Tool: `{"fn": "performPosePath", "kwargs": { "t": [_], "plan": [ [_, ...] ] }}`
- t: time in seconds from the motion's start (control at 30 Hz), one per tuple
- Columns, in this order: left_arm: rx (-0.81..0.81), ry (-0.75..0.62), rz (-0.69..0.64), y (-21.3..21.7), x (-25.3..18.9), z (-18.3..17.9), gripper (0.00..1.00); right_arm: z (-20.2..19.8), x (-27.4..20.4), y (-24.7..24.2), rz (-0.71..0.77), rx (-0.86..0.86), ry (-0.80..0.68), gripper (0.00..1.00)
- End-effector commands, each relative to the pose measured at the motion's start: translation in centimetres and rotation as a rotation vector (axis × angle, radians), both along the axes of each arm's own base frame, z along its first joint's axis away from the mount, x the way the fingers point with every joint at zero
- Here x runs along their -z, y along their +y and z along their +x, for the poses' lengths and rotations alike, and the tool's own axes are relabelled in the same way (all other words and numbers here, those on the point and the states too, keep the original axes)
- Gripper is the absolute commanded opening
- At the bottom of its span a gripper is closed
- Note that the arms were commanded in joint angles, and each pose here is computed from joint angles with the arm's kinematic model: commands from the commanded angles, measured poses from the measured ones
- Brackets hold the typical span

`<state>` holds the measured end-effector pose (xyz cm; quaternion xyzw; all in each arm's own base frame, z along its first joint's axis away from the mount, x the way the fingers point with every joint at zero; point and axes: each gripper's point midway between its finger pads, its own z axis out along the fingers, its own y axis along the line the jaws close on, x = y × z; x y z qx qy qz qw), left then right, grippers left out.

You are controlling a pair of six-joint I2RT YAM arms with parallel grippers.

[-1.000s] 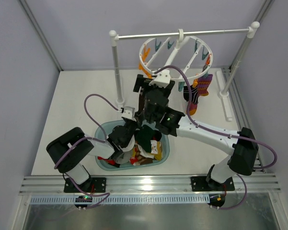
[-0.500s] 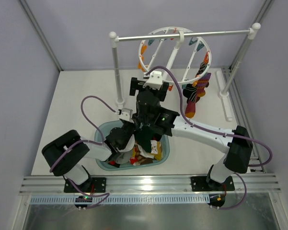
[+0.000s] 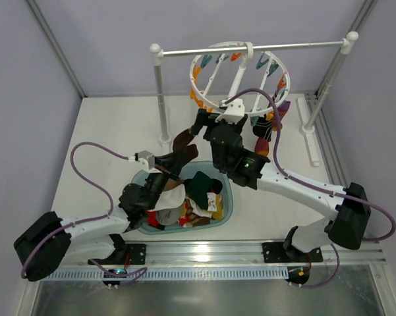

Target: Remove the socks clipped to the hanger

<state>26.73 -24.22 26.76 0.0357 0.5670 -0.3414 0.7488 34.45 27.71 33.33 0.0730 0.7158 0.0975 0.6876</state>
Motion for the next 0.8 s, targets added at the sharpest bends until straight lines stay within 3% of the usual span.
{"fn": "performPosePath", "kwargs": {
  "t": [0.0,0.3,0.77],
  "plan": [
    [0.092,0.022,0.021,-0.9,-0.3,-1.4,0.00,-0.7,-2.1,-0.4,0.118,-0.059,-0.043,1.00],
    [0.082,0.008,0.101,-1.8,0.2,-0.8,0.00,-1.0,-3.4,-1.2,0.127,-0.071,-0.067,1.00],
    [-0.125,-0.083,0.222,-2.9,1.4,-0.2,0.00,1.7,-3.7,-1.4,0.088,-0.015,-0.015,1.00]
  ]
}}
